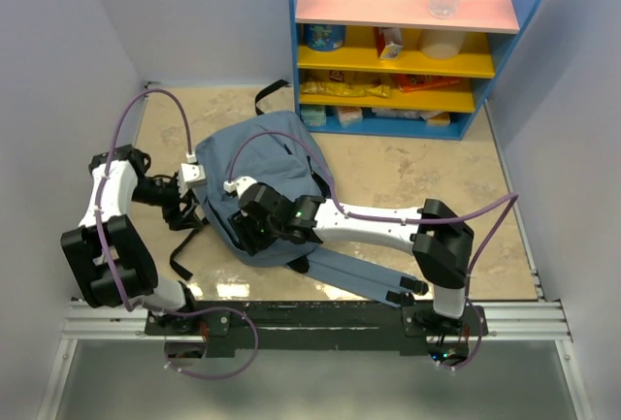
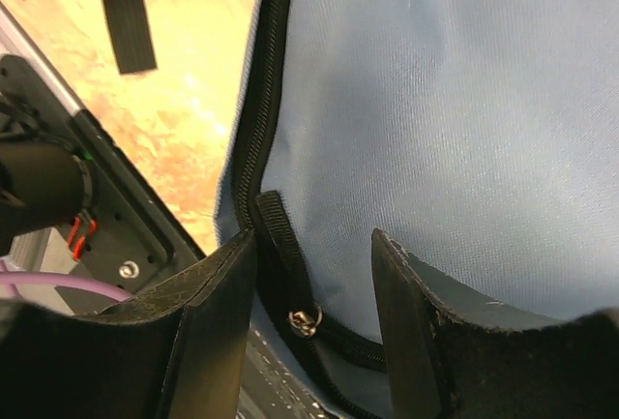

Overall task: Pack the student bag
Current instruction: Zip the student bag at the center of the board.

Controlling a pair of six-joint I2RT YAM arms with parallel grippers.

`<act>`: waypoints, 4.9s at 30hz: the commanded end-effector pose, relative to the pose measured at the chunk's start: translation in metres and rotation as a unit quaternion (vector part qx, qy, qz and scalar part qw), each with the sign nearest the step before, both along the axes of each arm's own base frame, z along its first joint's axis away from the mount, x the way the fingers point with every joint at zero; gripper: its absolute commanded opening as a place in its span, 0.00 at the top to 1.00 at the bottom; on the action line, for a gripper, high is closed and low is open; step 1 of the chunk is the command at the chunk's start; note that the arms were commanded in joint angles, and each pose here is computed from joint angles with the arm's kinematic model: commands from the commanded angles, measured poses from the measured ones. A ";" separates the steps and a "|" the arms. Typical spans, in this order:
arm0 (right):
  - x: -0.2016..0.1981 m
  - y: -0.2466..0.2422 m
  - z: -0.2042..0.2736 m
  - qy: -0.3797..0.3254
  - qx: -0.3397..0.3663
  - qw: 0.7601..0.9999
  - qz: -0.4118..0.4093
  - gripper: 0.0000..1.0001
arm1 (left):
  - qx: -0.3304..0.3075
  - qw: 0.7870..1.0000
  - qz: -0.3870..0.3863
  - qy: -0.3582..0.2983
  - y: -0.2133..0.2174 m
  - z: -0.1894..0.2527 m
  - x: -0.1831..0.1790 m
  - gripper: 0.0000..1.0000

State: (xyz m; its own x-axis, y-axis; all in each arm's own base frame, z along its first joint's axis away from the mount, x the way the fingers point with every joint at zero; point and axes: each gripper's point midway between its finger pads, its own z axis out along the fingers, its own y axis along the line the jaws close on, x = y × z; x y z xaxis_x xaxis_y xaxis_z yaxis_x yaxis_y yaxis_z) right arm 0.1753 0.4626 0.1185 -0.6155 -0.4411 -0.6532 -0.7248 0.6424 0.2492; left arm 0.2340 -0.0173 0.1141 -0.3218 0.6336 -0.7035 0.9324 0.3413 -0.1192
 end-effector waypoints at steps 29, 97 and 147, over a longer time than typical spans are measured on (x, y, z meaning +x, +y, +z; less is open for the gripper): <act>0.031 -0.011 0.053 -0.067 0.063 0.991 -0.100 1.00 | -0.044 0.985 -0.129 -0.107 -0.083 0.055 -0.027 0.20; 0.079 -0.150 0.041 -0.073 0.050 0.936 -0.341 1.00 | 0.002 0.975 -0.220 0.034 -0.094 -0.013 -0.060 1.00; 0.103 -0.126 0.044 -0.054 0.101 0.942 -0.315 1.00 | -0.089 0.994 -0.023 -0.067 -0.215 0.055 -0.010 0.00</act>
